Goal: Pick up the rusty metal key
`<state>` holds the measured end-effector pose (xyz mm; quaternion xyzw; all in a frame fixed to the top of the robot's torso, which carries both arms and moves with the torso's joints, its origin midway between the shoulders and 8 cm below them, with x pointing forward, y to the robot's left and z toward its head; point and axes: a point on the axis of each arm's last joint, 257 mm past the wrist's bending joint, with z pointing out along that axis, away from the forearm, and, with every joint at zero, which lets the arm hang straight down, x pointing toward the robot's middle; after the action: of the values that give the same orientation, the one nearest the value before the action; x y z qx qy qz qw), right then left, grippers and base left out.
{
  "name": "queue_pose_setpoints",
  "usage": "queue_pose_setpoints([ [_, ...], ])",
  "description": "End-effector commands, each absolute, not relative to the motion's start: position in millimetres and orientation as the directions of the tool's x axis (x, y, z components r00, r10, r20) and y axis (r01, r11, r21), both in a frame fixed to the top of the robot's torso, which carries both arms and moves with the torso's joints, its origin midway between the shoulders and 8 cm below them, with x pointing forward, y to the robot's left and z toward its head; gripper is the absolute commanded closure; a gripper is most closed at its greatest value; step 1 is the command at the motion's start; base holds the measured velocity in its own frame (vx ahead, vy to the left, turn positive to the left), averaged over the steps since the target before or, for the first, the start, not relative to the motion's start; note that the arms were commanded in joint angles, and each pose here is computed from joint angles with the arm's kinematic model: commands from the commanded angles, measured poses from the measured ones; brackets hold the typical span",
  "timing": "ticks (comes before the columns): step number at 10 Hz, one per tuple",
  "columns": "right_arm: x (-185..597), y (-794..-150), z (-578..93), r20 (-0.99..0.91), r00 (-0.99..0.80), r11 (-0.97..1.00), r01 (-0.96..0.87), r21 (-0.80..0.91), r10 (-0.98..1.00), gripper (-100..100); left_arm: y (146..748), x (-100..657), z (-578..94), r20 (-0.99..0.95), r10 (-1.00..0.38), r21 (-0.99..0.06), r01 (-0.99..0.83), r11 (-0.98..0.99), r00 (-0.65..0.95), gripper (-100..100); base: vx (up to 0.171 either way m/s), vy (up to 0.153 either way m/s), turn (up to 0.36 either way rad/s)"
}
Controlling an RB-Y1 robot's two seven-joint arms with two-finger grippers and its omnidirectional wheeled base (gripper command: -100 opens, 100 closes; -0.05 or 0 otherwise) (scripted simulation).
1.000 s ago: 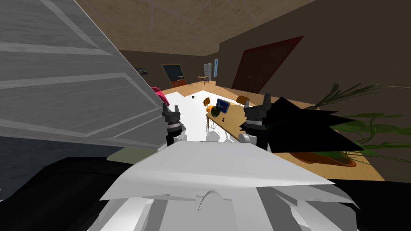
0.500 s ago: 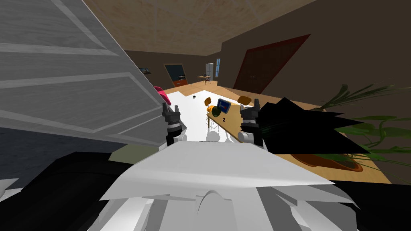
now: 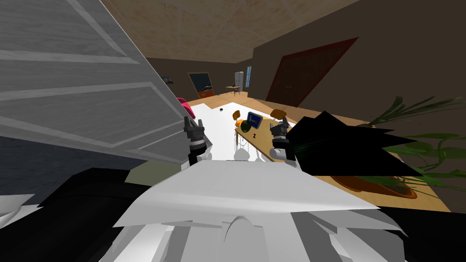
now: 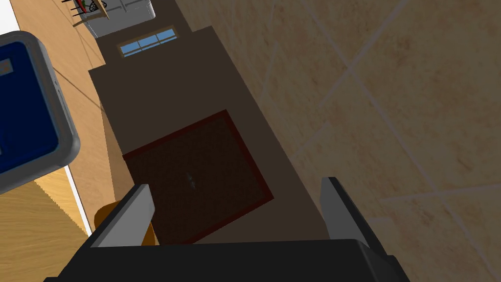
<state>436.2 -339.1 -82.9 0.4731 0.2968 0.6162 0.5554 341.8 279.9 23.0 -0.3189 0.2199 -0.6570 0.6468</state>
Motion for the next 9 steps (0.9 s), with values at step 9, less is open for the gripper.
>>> queue_pose_setpoints([
  [9, 476, -379, -192, 0.369, 0.154, -0.345, -0.163, 0.924, 0.916, -100, 280, 342, 23, 0.135, -0.99, -0.702, 0.71, -0.067, 0.04, 0, -0.009, -0.01, 0.043],
])
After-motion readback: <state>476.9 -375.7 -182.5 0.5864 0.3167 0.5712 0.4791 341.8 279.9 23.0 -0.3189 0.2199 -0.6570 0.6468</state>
